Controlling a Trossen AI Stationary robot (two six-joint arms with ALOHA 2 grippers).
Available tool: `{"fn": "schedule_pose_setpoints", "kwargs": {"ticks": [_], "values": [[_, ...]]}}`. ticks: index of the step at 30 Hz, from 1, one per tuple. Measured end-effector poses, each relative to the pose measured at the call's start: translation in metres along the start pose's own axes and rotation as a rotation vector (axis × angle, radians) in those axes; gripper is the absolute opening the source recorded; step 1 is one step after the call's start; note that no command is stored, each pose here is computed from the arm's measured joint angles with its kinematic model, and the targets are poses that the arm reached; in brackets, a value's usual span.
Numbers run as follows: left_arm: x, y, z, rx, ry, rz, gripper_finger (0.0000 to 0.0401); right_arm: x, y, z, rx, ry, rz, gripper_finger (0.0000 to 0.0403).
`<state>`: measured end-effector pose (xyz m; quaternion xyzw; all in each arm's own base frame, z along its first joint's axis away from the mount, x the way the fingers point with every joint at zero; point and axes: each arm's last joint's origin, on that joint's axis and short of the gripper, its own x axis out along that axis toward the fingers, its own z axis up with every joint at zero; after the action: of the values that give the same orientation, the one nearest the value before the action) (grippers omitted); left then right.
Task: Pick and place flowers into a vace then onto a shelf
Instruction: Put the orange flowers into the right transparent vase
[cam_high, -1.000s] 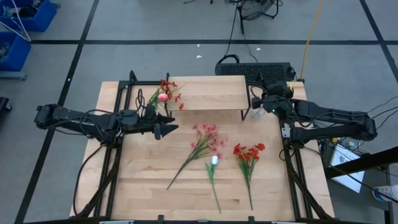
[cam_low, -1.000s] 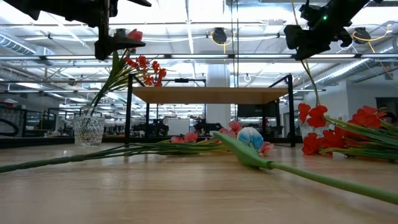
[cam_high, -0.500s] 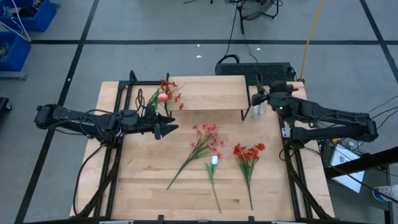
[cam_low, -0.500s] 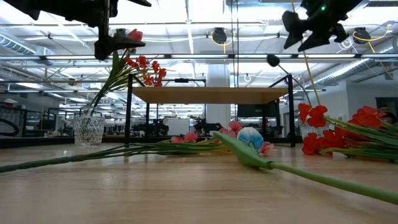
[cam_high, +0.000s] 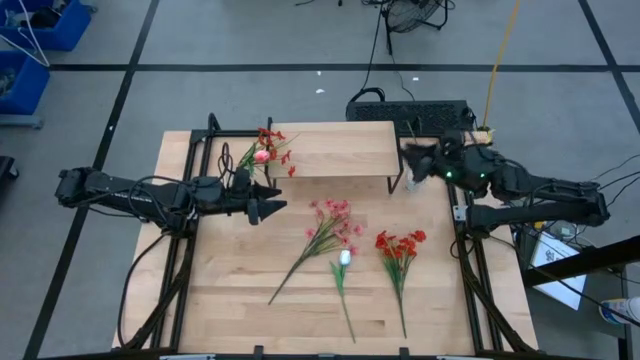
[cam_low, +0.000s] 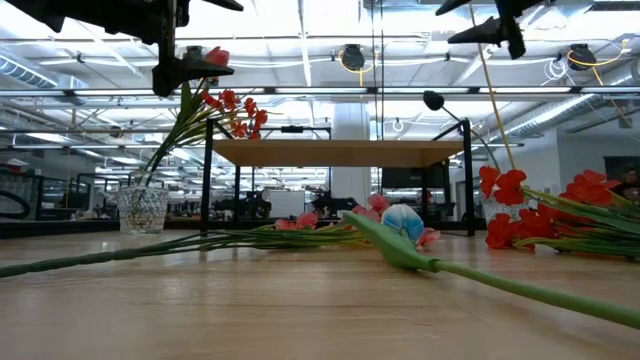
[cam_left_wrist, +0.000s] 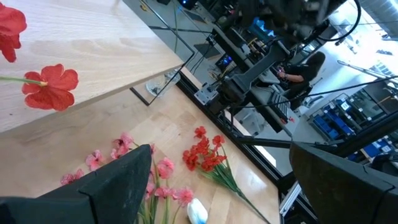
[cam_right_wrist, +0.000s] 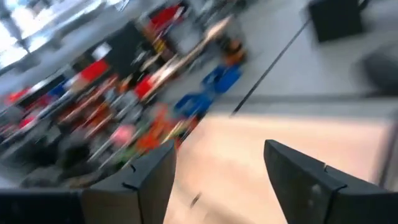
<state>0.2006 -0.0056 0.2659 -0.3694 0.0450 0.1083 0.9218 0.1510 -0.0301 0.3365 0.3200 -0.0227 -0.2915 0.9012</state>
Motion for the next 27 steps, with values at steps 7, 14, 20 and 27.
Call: {"fn": "schedule_pose_setpoints", "kwargs": {"ticks": [7, 14, 20, 27], "values": [[0.0, 0.0, 0.0, 0.019, -0.001, 0.0, 0.0386, 0.011, 0.022, -0.038, 0.063, 0.228, 0.077, 0.0197], [0.0, -0.001, -0.001, 0.025, 0.028, -0.028, 0.0386, 0.009, 0.036, -0.086, 0.173, 0.592, 0.063, 0.02], [0.0, -0.001, -0.001, 0.052, 0.031, -0.032, 0.0386, -0.002, 0.047, -0.119, 0.296, 0.872, 0.029, 0.0209], [0.0, 0.0, -0.003, 0.094, 0.06, -0.031, 0.0386, -0.025, 0.051, -0.147, 0.401, 1.158, -0.124, 0.021]]}}
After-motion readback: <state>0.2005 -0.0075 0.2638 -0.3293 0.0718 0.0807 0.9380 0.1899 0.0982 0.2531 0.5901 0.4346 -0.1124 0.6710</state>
